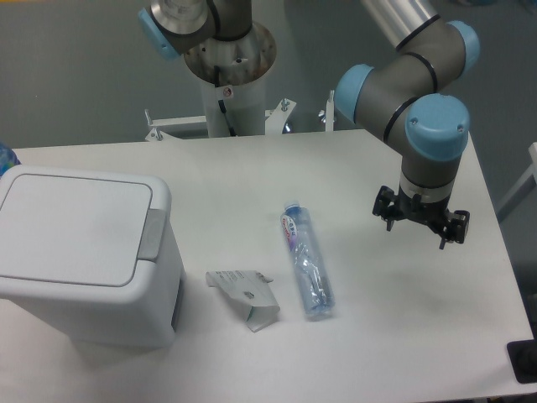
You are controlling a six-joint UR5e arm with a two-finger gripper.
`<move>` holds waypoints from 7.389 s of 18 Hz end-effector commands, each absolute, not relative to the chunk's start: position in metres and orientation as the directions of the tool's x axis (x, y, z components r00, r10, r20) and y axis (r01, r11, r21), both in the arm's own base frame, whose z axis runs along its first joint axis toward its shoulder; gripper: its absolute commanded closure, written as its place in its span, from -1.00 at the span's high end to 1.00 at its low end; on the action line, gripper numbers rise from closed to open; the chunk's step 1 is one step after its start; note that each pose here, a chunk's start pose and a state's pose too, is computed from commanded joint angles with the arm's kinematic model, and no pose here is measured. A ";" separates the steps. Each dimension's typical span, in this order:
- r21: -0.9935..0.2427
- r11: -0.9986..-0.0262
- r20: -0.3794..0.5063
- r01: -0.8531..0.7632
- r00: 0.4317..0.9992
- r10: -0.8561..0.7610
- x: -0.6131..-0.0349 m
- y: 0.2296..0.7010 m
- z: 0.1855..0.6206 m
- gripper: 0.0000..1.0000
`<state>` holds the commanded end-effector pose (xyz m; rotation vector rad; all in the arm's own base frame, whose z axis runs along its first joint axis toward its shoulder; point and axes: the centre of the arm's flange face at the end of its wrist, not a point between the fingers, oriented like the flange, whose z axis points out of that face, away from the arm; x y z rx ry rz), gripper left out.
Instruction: Open the trash can
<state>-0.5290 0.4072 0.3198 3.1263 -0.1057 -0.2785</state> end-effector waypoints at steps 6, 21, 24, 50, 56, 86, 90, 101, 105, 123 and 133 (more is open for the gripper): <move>0.006 -0.998 -0.176 -0.069 0.982 -0.069 -0.530 0.408 0.320 1.00; -0.158 -0.974 -0.169 0.164 0.967 0.190 -0.493 0.426 0.387 1.00; -0.268 -0.933 -0.139 0.240 0.949 0.284 -0.461 0.446 0.422 1.00; -0.574 -0.690 0.338 0.440 0.895 0.290 -0.326 0.537 0.509 1.00; -0.559 -0.701 0.342 0.442 0.894 0.291 -0.311 0.546 0.501 1.00; -0.499 -0.767 0.272 0.405 0.913 0.305 -0.272 0.553 0.471 1.00; -0.497 -0.767 0.273 0.407 0.912 0.306 -0.272 0.553 0.470 1.00; -0.499 -0.769 0.261 0.400 0.915 0.307 -0.272 0.553 0.470 1.00; -0.535 -0.753 0.238 0.384 0.923 0.302 -0.281 0.556 0.492 1.00; -0.517 -0.772 0.123 0.370 0.924 0.361 -0.483 0.479 0.424 1.00; -0.171 -0.976 -0.100 0.135 0.983 0.153 -0.529 0.418 0.367 1.00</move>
